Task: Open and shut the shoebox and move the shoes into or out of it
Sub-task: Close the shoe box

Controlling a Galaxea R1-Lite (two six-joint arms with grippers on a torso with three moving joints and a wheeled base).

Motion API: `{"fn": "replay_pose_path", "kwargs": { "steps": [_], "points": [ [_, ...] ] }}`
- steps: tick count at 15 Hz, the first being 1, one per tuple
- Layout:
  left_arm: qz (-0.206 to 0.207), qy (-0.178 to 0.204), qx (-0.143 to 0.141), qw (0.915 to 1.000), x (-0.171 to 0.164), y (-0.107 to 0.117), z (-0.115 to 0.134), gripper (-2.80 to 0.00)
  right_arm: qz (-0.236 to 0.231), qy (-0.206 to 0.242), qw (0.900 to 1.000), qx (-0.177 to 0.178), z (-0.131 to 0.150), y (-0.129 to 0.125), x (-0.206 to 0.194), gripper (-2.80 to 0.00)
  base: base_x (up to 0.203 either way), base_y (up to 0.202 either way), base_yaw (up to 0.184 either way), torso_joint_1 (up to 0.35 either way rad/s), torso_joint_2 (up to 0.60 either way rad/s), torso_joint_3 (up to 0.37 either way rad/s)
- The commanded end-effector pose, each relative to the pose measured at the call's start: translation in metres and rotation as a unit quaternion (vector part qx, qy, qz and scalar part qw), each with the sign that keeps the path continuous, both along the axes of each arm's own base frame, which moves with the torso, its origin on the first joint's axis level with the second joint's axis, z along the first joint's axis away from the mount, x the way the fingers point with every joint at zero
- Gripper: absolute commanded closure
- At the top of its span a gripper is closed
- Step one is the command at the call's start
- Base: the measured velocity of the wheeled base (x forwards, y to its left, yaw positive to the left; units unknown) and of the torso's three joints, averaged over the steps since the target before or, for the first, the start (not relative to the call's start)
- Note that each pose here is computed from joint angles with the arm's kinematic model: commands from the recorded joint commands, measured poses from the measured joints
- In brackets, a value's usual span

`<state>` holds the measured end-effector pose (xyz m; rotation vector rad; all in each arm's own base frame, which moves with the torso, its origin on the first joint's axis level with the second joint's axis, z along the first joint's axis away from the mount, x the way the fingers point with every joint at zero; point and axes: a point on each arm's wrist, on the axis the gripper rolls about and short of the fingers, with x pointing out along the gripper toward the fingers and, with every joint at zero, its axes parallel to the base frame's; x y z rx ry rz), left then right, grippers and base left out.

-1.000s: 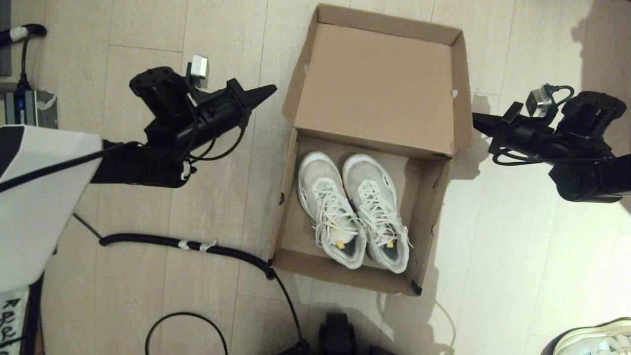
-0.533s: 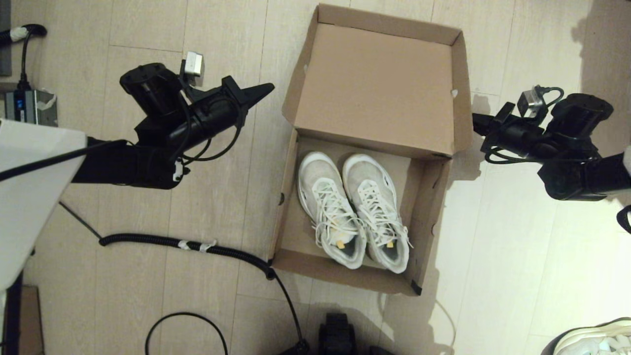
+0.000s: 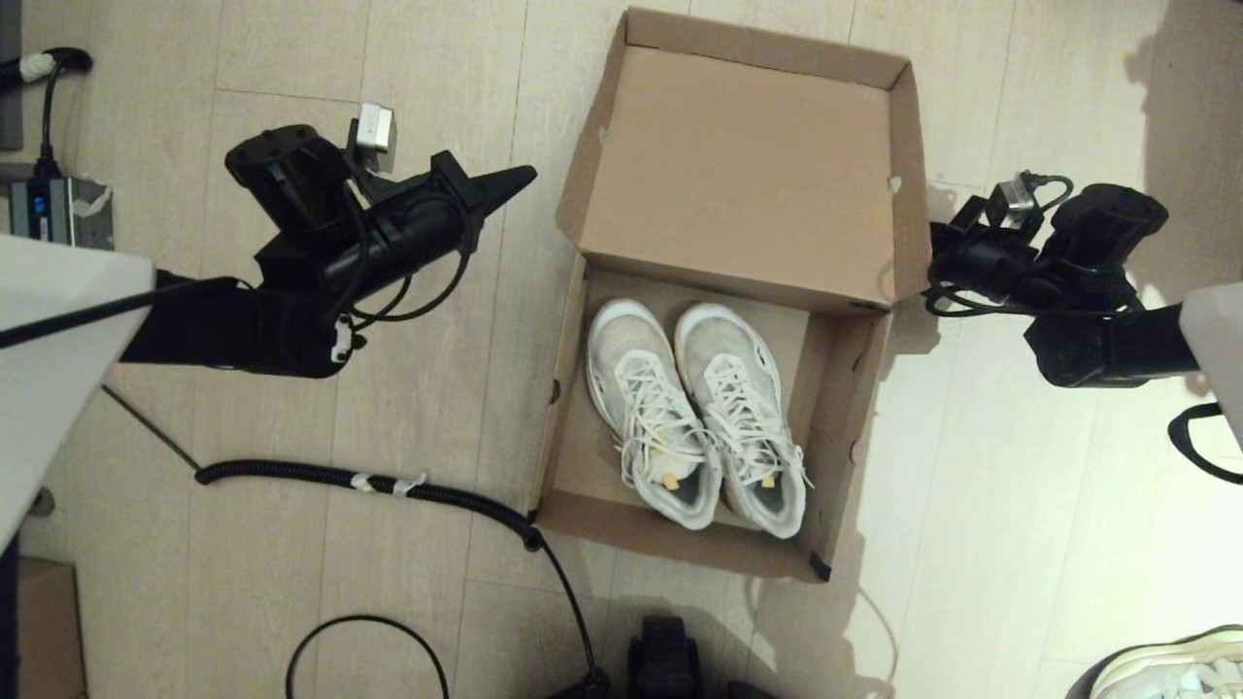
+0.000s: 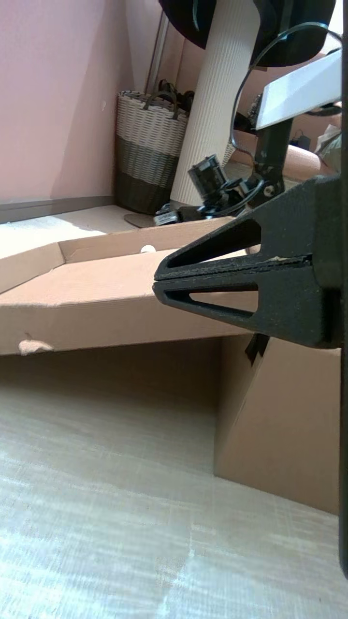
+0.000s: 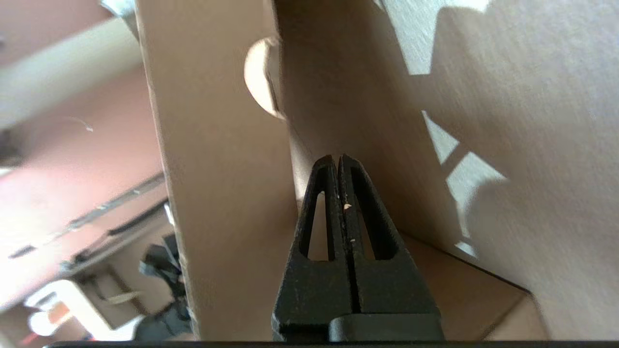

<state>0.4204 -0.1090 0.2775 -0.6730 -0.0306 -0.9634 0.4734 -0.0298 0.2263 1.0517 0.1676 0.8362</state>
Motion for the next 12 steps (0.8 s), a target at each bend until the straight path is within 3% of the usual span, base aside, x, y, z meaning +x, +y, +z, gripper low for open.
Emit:
{"fn": "replay_pose_path", "kwargs": {
  "steps": [1, 7, 12],
  "points": [
    [-0.002, -0.001, -0.001, 1.0000, -0.003, 0.001, -0.001, 0.00, 0.009, 0.001, 1.000, 0.009, 0.000, 0.003, 0.004, 0.00, 0.000, 0.000, 0.000, 0.000, 0.00, 0.000],
    [-0.006, 0.004, 0.001, 1.0000, -0.004, 0.000, -0.004, 0.00, 0.035, 0.012, 0.997, 0.061, 0.012, 0.002, 0.017, 0.00, 0.000, 0.000, 0.000, 0.000, 0.00, 0.000],
    [-0.007, 0.005, 0.001, 1.0000, -0.003, -0.001, -0.006, 0.00, 0.044, 0.036, 0.996, 0.075, -0.008, 0.004, 0.031, 0.00, 0.000, 0.000, 0.000, 0.000, 0.00, 0.000]
  ]
}}
